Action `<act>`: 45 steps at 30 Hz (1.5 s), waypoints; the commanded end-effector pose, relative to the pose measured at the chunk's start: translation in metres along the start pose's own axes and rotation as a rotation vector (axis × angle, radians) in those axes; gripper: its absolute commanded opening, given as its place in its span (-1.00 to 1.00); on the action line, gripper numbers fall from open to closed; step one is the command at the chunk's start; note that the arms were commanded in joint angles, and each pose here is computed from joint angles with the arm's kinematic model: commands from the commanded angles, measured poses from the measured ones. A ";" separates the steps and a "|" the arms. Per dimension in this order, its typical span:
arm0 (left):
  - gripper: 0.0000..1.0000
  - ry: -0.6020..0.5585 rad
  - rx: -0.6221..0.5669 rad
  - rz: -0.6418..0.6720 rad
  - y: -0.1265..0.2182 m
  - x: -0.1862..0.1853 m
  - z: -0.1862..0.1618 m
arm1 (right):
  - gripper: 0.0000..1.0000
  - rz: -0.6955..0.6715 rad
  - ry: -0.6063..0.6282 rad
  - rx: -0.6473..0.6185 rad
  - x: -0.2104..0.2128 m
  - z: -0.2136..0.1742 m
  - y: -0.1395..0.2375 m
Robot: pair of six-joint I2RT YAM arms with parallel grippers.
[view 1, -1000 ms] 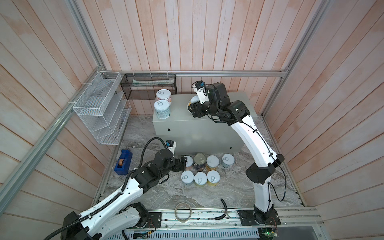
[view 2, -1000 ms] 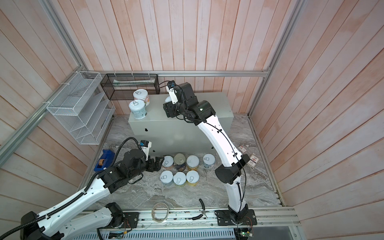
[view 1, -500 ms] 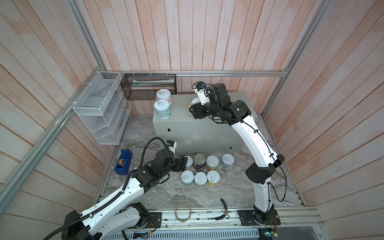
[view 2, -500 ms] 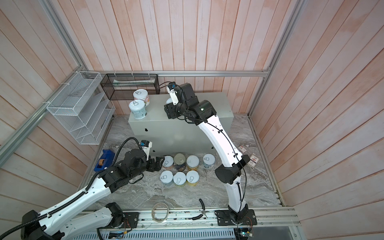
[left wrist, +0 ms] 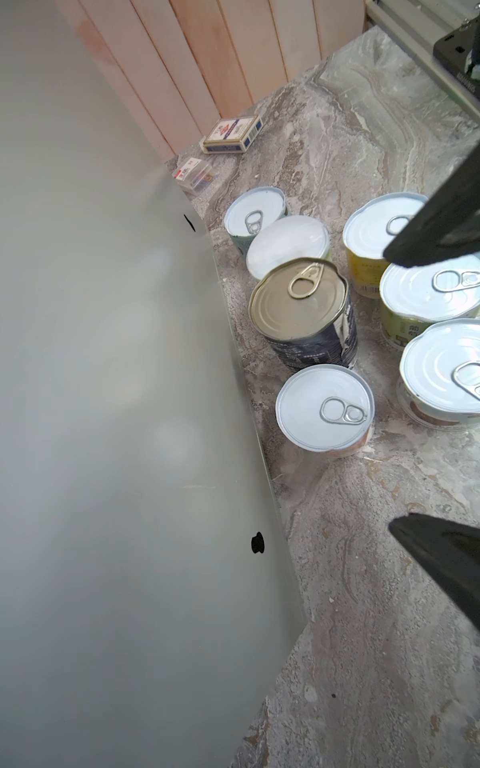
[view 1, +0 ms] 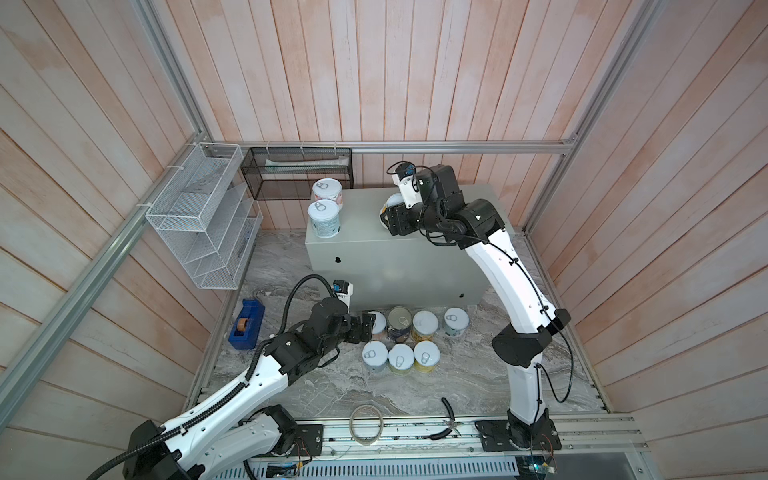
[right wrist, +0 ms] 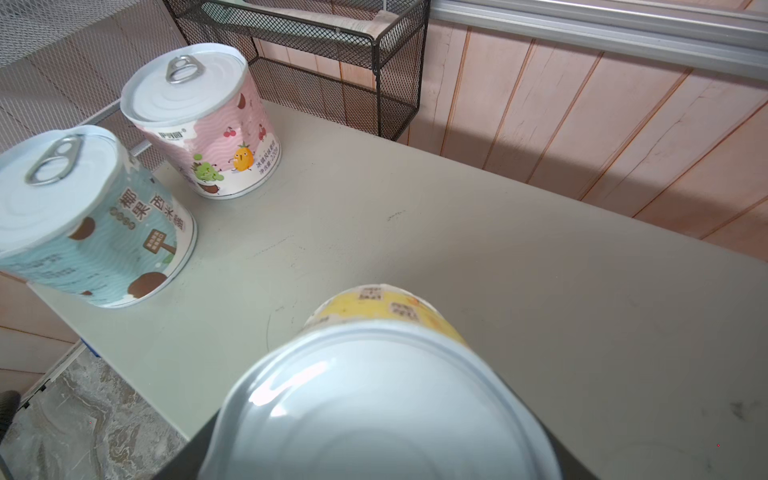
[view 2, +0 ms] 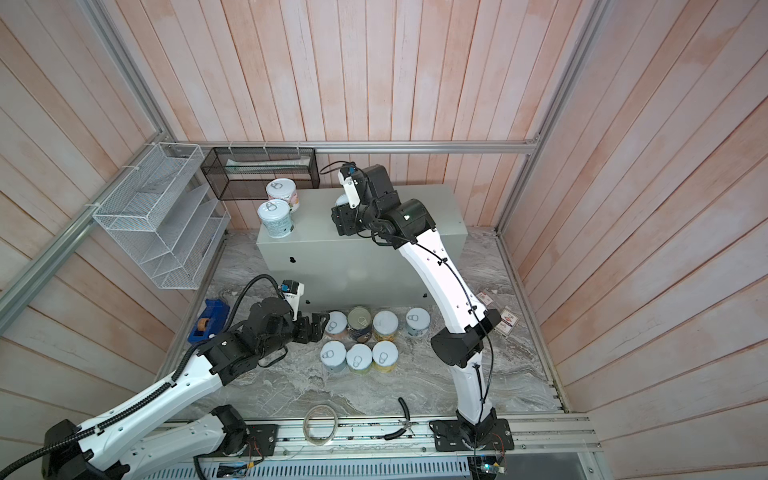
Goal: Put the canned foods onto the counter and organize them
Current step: 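Carry the yellow can with the right gripper beside the teal and pink cans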
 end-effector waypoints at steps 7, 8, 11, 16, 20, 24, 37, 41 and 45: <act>0.90 0.016 -0.026 0.009 0.000 0.002 0.010 | 0.82 0.013 -0.024 -0.079 -0.006 0.021 -0.003; 0.90 0.019 -0.027 0.013 0.000 0.003 0.010 | 0.84 0.007 -0.026 -0.086 -0.007 0.023 -0.003; 0.91 0.020 -0.033 0.022 0.002 0.005 0.011 | 0.85 -0.003 -0.025 -0.129 -0.008 0.033 0.003; 0.91 0.023 -0.039 0.034 0.004 0.009 0.009 | 0.82 0.049 -0.012 -0.249 0.001 0.061 0.034; 0.91 0.033 -0.045 0.029 0.003 0.009 0.008 | 0.80 0.095 -0.012 -0.320 0.009 0.071 0.059; 0.91 0.038 -0.064 0.024 0.006 0.010 0.008 | 0.75 0.115 0.026 -0.331 0.012 0.061 0.074; 0.91 0.035 -0.071 0.023 0.004 0.012 0.007 | 0.31 0.149 0.143 -0.339 -0.012 0.010 0.082; 0.91 0.032 -0.061 0.026 0.001 0.012 0.004 | 0.31 0.191 0.173 -0.332 -0.010 0.002 0.069; 0.91 0.031 -0.052 0.031 -0.001 0.014 0.003 | 0.31 0.238 0.189 -0.323 -0.005 -0.007 0.053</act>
Point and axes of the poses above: each gripper's point midway between its finger pads, its own y axis back along the fingers, its own x axis along the line the jaws close on, z = x × y, the point moved 1 cm from there along y, back along the fingers, and after that the axes turned 2 degrees about -y, right-handed, at the moved point
